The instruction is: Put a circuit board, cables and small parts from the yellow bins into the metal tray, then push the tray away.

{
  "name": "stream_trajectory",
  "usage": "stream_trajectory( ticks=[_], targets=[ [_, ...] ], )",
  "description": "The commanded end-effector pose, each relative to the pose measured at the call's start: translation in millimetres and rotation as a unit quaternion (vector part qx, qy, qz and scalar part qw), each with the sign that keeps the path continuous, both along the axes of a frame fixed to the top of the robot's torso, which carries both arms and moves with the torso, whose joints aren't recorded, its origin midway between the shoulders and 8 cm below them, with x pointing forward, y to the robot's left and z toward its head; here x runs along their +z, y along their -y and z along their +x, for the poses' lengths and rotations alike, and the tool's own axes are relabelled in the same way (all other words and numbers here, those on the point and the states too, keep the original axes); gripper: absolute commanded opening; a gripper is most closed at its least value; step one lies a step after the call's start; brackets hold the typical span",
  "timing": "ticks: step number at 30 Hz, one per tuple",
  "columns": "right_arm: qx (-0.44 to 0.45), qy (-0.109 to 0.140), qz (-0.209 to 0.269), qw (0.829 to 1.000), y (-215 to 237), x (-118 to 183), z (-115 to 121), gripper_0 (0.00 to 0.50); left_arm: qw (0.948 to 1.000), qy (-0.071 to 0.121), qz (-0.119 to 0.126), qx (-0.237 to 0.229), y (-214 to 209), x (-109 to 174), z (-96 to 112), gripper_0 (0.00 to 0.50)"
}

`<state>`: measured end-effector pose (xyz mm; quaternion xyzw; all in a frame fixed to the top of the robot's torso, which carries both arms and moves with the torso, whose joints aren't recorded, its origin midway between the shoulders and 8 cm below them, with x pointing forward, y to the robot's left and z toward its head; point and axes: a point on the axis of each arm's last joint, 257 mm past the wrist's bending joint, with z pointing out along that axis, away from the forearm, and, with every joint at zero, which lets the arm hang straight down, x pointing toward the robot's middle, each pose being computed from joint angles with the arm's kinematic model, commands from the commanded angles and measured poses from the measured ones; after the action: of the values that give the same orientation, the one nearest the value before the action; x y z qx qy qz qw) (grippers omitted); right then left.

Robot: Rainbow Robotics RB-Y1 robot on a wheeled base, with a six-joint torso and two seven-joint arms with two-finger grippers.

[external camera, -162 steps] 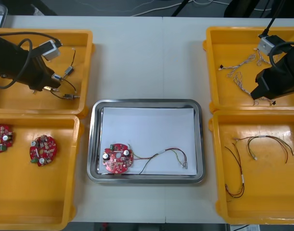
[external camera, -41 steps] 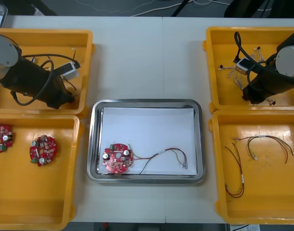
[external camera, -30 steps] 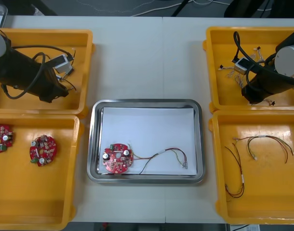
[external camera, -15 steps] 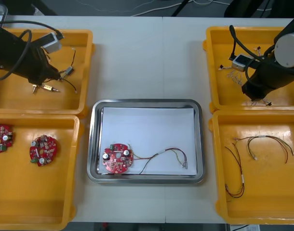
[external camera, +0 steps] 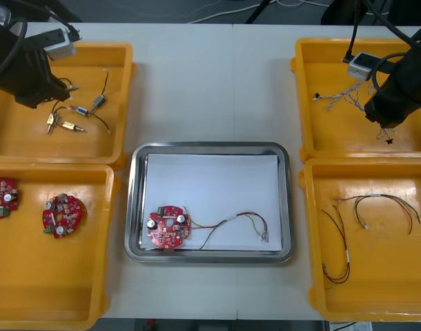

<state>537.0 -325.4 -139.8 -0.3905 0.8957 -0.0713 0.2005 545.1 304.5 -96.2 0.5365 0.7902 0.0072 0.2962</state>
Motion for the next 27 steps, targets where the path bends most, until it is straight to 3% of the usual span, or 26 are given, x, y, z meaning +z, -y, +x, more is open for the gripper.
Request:
stream_trajectory(
  ticks=[1, 3, 8, 14, 17, 23, 27],
  targets=[
    [-0.025, 0.038, 0.016, 0.999, -1, 56, 1, 0.000, 0.9969, 0.050, 0.056, -0.023, -21, 50, -5, 0.000],
    [-0.036, 0.033, 0.019, 0.999, -3, 61, -6, 0.000, 0.9966, 0.051, 0.061, -0.024, -20, 48, -10, 0.000],
    [-0.081, 0.026, 0.024, 0.996, -10, 77, -29, 0.000, 0.9971, 0.049, 0.051, 0.030, -15, 43, -27, 0.000],
    [-0.125, 0.054, 0.065, 0.989, -28, 92, -29, 0.000, 0.9965, 0.024, 0.022, 0.078, -5, 32, -44, 0.000],
    [-0.152, 0.062, 0.094, 0.982, -37, 98, -29, 0.000, 0.9937, 0.021, 0.009, 0.109, 0, 25, -54, 0.000],
    [-0.197, 0.065, 0.128, 0.970, -44, 98, -32, 0.000, 0.9841, -0.008, -0.021, 0.176, 15, 4, -71, 0.000],
    [-0.205, 0.074, 0.129, 0.967, -47, 93, -38, 0.000, 0.9739, -0.026, -0.044, 0.221, 33, -7, -80, 0.000]
  ],
)
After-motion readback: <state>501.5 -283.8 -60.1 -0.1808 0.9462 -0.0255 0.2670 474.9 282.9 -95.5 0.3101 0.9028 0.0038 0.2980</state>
